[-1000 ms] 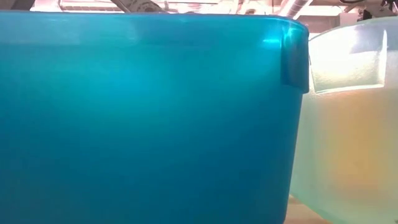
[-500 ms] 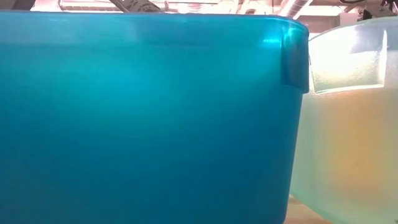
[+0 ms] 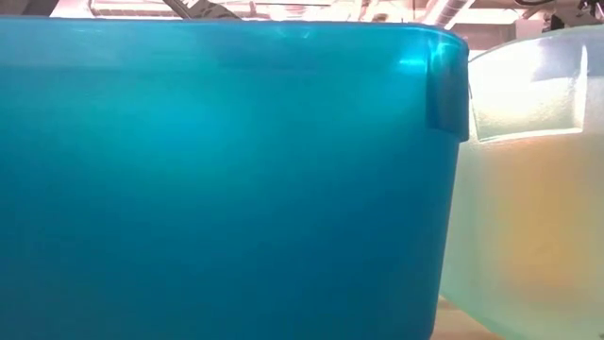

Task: Pick and place medicine bottles into bin by pill shape (circle, oval)
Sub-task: Put the small green pill bottle into the blue bin

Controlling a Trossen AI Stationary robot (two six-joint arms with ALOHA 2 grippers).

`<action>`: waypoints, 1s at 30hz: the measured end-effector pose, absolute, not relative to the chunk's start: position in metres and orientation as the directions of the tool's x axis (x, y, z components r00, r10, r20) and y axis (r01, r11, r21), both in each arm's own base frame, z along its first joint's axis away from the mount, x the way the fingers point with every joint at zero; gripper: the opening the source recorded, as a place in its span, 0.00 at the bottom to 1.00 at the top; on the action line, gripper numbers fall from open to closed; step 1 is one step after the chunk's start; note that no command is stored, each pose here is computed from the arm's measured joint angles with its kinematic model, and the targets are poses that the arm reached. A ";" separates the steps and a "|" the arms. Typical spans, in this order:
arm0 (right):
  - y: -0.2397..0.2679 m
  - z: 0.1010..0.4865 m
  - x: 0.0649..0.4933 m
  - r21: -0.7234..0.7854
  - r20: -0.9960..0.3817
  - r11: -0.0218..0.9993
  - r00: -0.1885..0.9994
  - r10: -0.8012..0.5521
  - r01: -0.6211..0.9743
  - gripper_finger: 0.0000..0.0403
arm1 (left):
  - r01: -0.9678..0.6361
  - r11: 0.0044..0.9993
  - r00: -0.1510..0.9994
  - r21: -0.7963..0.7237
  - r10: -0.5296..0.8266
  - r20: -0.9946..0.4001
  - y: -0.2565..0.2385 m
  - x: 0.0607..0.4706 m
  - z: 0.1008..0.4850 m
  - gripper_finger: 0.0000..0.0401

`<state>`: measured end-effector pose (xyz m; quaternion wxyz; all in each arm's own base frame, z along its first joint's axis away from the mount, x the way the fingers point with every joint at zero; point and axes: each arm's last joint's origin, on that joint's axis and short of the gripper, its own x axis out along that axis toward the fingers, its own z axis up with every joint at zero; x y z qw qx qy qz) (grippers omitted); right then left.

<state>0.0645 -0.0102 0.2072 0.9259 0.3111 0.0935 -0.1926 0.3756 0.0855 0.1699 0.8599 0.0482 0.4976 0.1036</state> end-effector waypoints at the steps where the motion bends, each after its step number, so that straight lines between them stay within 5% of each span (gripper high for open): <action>1: -0.010 0.207 0.064 0.540 -0.293 0.732 0.908 -0.299 0.415 0.47 | -0.130 0.974 0.484 0.186 0.226 -0.845 0.086 0.376 0.170 0.56; 18: -0.010 0.207 0.064 0.539 -0.293 0.733 0.908 -0.299 0.415 0.46 | -0.132 0.974 0.487 0.186 0.227 -0.844 0.085 0.376 0.170 0.29; 30: -0.010 0.207 0.064 0.539 -0.293 0.733 0.908 -0.299 0.415 0.46 | -0.171 0.973 0.484 0.153 0.218 -0.847 0.084 0.382 0.186 0.29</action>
